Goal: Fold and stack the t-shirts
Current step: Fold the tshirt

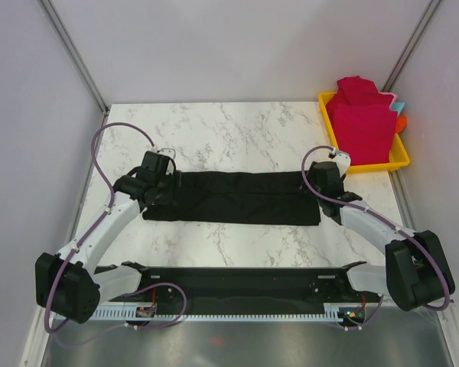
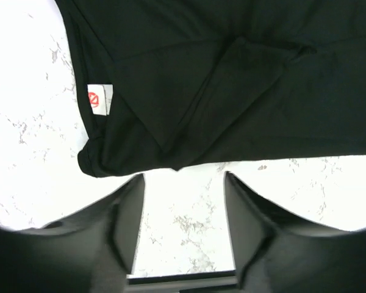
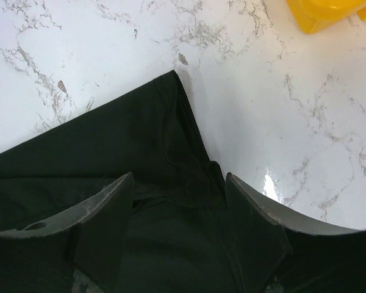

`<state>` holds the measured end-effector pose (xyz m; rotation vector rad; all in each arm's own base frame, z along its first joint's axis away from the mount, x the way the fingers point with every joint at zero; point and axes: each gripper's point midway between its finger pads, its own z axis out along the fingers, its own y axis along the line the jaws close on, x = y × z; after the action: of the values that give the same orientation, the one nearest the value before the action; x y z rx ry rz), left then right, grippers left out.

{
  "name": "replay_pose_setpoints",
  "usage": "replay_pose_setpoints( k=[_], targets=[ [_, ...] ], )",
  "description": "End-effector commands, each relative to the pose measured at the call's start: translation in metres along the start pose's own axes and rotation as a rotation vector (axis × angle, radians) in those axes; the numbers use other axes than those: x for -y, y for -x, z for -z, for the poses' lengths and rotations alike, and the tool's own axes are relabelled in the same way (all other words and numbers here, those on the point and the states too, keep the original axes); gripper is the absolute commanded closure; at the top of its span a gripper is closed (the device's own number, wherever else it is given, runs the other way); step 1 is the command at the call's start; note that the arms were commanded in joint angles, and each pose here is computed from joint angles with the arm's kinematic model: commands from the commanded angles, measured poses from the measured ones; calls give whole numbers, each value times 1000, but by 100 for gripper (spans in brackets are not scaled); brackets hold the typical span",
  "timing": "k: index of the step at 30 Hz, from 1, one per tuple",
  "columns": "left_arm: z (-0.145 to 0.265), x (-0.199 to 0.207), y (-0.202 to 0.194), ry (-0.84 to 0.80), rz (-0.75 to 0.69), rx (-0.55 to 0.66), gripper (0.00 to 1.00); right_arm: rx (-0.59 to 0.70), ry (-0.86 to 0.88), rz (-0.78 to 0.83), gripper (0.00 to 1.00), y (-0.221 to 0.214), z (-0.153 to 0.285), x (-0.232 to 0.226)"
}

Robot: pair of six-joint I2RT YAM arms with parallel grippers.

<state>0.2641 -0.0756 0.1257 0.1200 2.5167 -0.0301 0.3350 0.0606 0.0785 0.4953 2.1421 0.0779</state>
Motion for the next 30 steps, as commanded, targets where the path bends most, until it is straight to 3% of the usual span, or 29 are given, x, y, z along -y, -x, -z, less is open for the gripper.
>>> replay_pose_setpoints(
  k=[1, 4, 9, 13, 19, 23, 29, 30],
  targets=[
    [11, 10, 1, -49, -3, 3, 34, 47, 23, -22, 30, 12, 2, -6],
    [19, 8, 9, -44, 8, 48, 20, 47, 44, -20, 30, 13, 3, -10],
    [8, 9, 18, -19, 75, 34, 19, 64, 150, 51, 32, 14, 13, -45],
    [-11, 11, 42, -4, 144, 37, 21, 49, 385, 163, 37, -2, 34, -112],
    [-47, -6, 86, 2, 331, 9, 34, -106, 713, 285, 41, -50, 56, -206],
    [-75, 8, 103, -55, 453, 1, 46, -171, 843, 249, 48, -64, 64, -255],
    [-119, 11, 93, -51, 616, 46, 58, -274, 973, 202, 51, -92, 62, -317],
    [-127, 9, 77, -31, 629, 26, 59, -295, 995, 204, 51, -99, 64, -326]
  ],
)
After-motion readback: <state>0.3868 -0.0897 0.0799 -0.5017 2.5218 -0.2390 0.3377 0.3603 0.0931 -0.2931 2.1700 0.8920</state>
